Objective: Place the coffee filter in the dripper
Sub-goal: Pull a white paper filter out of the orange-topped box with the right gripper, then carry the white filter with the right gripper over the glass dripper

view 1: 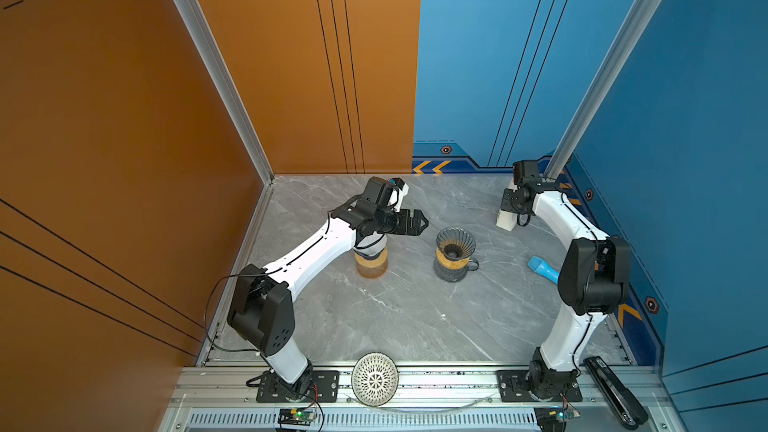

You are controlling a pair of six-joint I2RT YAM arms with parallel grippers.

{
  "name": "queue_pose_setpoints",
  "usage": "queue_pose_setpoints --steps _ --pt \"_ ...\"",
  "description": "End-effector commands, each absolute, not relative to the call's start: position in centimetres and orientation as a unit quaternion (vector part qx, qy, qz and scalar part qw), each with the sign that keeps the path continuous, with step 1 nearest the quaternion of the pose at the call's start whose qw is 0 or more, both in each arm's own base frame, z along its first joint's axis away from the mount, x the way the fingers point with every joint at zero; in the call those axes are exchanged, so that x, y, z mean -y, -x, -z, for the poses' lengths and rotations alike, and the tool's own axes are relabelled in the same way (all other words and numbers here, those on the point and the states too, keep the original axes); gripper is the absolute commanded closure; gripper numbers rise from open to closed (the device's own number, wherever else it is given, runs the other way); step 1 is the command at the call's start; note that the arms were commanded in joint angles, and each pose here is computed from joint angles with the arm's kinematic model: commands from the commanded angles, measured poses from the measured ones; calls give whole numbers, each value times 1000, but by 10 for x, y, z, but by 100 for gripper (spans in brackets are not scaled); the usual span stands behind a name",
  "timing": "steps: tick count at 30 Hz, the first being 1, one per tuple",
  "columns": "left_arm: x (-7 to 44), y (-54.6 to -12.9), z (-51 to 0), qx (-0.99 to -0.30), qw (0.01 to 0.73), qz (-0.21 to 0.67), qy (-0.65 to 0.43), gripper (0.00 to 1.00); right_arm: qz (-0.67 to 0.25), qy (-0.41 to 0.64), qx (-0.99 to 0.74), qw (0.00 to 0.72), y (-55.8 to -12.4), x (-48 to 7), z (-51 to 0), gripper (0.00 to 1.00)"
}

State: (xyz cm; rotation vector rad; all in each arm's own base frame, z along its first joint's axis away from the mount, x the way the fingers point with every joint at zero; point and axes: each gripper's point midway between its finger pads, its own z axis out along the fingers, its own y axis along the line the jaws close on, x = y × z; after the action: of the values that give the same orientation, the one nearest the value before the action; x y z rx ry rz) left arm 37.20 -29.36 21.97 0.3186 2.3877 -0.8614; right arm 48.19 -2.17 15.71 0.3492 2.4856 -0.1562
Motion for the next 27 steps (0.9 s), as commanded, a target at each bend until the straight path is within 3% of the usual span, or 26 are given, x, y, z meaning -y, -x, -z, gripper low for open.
queue_pose_setpoints --steps 1,16,21,27 --pt "300 -368 -227 -890 283 333 -132 2 26 -89 -950 297 -448 -2 -185 100" --pt "307 -366 -250 -874 298 352 -152 2 -96 48 -958 266 -347 -83 -272 100" --pt "307 -360 -258 -869 303 358 -159 2 -128 82 -959 240 -320 -105 -282 100" --pt "306 -351 -264 -865 312 356 -166 2 -103 122 -968 192 -292 -121 -277 100"
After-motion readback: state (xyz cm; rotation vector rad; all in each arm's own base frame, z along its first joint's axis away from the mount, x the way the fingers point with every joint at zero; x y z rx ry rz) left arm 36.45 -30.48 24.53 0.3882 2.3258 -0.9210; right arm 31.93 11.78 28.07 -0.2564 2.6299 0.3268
